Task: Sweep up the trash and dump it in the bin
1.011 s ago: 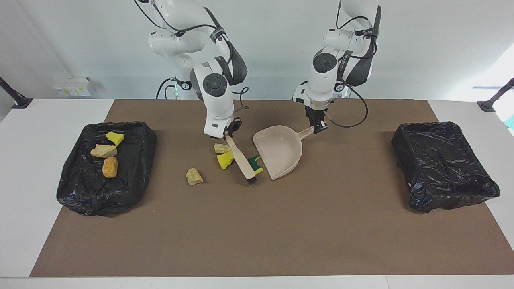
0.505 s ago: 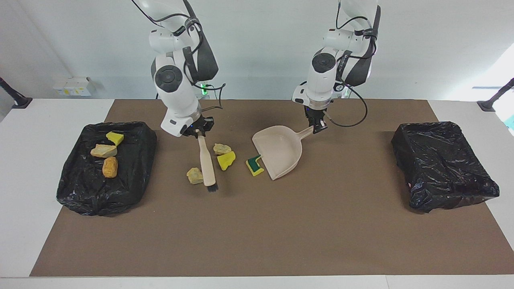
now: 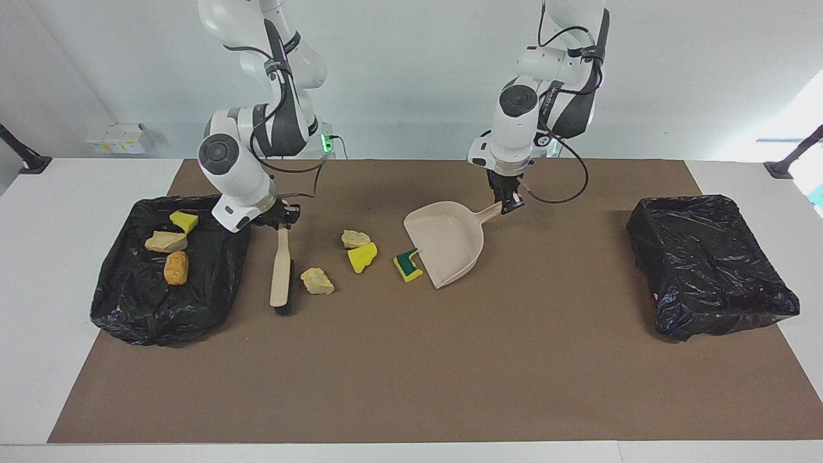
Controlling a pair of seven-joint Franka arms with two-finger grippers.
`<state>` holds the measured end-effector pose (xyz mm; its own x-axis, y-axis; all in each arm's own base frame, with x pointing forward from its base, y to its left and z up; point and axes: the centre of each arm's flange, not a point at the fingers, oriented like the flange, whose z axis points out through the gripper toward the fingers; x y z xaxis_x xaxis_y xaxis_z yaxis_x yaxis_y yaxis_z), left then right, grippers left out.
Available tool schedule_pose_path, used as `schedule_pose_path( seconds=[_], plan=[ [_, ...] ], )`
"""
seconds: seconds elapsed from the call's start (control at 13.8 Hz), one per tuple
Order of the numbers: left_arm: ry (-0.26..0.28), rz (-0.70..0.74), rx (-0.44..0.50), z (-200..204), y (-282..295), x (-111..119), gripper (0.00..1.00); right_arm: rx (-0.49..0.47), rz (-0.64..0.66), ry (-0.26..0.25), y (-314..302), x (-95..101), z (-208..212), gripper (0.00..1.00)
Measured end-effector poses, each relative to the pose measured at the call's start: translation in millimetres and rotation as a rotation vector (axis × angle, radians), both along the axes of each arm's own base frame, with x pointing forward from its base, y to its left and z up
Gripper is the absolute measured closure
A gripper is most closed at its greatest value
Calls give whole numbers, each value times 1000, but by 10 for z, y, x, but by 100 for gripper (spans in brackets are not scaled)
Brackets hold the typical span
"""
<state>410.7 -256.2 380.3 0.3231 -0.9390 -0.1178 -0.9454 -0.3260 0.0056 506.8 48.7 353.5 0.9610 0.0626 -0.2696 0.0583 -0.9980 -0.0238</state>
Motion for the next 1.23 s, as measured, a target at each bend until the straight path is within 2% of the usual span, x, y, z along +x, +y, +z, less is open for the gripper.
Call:
schedule_pose_path(
  seconds=[0.36, 0.51, 0.65, 1.01, 1.23],
  plan=[
    [0, 3, 0, -3, 1, 0, 69, -37, 13, 12, 581, -348, -155, 74],
    [0, 4, 0, -3, 3, 2, 69, -42, -8, 20, 735, -425, -194, 74],
    [1, 5, 1, -6, 4, 3, 69, -38, -38, 1, 939, -458, -203, 74],
    [1, 7, 1, -7, 7, 5, 69, 26, -35, -4, 1837, -564, -230, 74],
    [1, 10, 1, -7, 11, 7, 69, 128, -15, -2, 2567, -583, -183, 74]
  ],
)
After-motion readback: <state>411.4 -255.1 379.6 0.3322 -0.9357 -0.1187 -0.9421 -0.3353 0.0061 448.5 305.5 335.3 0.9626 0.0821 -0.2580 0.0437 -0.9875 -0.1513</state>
